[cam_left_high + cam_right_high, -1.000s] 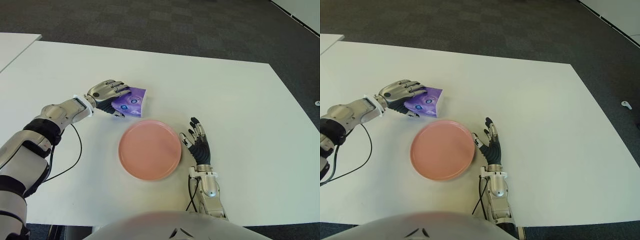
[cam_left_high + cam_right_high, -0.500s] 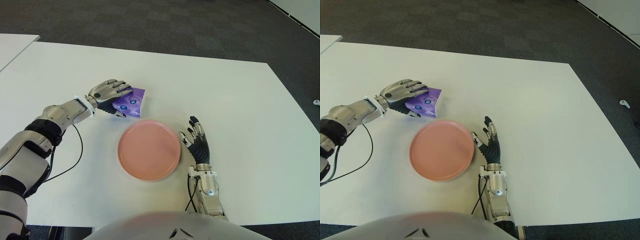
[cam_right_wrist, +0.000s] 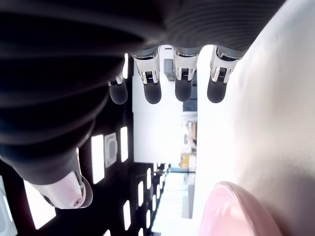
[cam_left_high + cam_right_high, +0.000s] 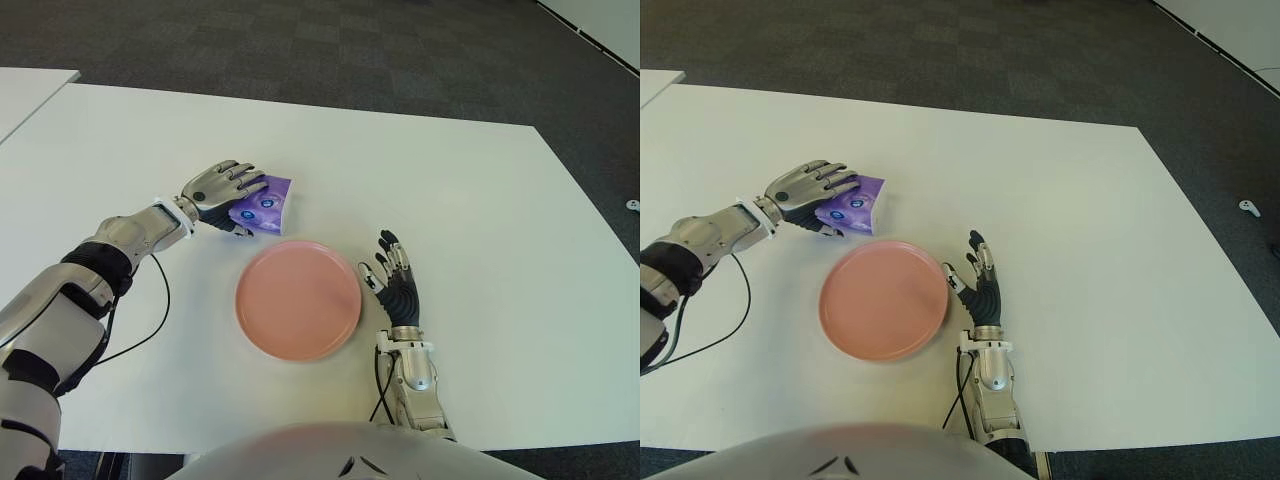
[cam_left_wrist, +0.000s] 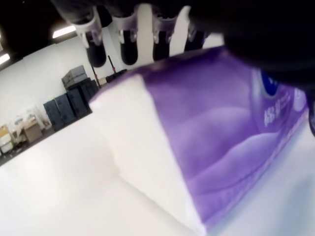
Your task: Put the tissue paper into the plate.
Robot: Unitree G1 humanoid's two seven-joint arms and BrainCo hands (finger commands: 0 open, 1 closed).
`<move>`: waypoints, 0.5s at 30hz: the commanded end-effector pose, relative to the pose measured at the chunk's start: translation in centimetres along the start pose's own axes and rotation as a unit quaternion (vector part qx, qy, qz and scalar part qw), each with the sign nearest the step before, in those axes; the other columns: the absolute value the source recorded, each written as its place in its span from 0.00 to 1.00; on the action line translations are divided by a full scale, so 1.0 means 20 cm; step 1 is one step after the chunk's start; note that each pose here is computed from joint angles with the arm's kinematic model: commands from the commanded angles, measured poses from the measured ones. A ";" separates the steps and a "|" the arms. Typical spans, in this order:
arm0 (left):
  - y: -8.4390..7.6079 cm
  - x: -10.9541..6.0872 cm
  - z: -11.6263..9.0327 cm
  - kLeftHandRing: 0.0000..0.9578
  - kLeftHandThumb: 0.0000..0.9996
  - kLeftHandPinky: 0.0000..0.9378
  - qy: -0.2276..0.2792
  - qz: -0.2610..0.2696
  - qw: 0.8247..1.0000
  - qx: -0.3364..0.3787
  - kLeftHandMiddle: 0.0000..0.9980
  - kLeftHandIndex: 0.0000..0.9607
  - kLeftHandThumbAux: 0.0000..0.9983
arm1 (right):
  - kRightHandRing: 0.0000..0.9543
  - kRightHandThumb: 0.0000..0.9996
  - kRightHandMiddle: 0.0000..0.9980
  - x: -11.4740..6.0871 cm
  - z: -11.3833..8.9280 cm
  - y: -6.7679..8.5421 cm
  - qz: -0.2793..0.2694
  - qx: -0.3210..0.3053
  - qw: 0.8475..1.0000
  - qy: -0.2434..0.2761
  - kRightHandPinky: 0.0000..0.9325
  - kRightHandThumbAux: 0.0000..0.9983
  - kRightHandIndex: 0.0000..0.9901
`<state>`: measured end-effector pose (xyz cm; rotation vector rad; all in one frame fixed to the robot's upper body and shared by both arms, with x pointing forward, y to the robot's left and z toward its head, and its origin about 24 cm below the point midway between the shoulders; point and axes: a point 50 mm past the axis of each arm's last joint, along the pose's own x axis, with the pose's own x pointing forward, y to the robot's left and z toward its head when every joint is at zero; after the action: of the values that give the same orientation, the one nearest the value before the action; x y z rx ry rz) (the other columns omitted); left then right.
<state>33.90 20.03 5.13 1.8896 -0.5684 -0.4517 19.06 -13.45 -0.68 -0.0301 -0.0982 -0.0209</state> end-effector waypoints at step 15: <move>-0.21 -0.07 0.16 0.00 0.01 0.00 0.005 0.017 0.998 0.057 0.00 0.00 0.41 | 0.00 0.00 0.00 -0.20 -0.23 -0.02 0.015 -0.015 0.990 0.139 0.00 0.70 0.00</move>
<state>32.89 19.65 2.27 1.9345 -0.6776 -0.2989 19.07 -13.30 -0.71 -0.0306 -0.0973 -0.0007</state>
